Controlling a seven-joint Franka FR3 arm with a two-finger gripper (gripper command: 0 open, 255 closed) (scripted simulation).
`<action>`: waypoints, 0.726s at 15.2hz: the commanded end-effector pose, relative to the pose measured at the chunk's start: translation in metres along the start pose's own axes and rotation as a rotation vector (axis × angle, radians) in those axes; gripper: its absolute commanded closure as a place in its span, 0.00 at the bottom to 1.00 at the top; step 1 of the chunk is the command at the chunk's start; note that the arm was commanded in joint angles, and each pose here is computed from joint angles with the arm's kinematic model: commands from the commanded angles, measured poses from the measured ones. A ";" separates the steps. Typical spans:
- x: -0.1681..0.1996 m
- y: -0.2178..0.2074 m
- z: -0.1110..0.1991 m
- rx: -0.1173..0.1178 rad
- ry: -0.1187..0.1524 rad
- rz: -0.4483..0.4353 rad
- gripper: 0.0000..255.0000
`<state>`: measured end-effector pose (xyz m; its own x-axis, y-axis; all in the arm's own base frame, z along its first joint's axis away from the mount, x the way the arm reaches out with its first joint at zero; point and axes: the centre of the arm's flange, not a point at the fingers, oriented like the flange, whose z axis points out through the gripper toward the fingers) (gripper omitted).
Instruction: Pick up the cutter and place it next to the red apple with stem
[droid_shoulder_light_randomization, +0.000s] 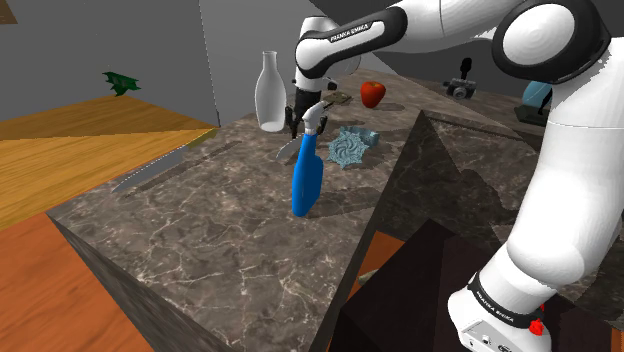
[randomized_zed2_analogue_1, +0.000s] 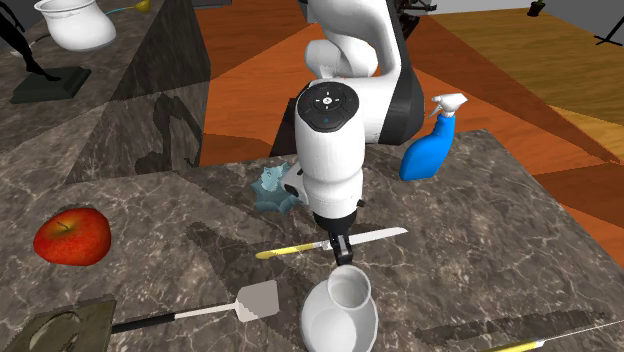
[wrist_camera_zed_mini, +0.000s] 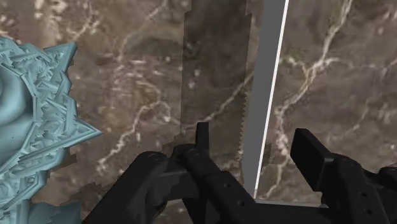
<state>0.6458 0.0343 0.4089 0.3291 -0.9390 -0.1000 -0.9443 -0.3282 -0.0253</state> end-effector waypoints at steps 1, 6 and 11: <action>0.000 0.000 0.000 0.000 0.000 0.000 1.00; 0.000 0.000 0.000 0.000 0.000 0.000 1.00; -0.001 0.000 -0.010 0.000 0.000 0.000 1.00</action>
<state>0.6465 0.0350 0.4150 0.3290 -0.9390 -0.0998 -0.9443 -0.3281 -0.0257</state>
